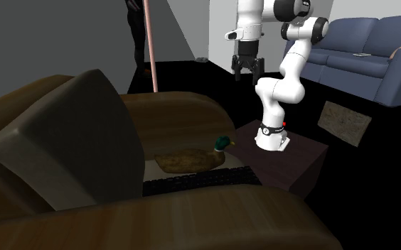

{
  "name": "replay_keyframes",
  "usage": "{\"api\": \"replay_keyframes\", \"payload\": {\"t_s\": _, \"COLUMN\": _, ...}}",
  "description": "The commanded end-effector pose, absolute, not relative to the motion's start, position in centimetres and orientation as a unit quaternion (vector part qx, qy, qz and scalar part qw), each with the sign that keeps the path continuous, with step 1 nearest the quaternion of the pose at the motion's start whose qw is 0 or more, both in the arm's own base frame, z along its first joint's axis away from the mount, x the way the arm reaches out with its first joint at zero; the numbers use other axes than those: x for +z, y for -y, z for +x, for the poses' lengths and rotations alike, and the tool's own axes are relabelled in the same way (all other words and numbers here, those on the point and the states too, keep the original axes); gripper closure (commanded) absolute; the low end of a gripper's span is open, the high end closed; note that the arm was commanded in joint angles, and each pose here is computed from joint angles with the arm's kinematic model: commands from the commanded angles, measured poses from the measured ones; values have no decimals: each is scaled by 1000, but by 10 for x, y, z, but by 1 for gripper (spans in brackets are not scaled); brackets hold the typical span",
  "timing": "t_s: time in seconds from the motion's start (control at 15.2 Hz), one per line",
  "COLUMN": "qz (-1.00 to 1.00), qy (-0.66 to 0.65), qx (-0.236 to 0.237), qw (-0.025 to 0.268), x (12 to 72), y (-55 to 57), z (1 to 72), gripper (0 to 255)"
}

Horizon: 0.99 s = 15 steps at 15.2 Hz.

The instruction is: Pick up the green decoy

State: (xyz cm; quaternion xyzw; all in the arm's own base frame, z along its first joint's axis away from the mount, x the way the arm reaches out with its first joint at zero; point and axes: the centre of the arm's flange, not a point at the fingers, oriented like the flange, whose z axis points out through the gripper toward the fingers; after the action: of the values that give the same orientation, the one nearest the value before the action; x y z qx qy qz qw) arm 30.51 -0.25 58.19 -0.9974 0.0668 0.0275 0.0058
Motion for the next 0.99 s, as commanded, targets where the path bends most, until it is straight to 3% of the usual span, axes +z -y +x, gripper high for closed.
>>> {"api": "replay_keyframes", "payload": {"t_s": 0.0, "qz": -997, "qy": -67, "qx": 27, "qw": 6, "x": 582, "y": 2, "z": 305, "gripper": 0}}
{"api": "replay_keyframes", "payload": {"t_s": 0.92, "qz": -988, "qy": -88, "qx": 106, "qw": 68, "x": 415, "y": 80, "z": 394, "gripper": 0}}
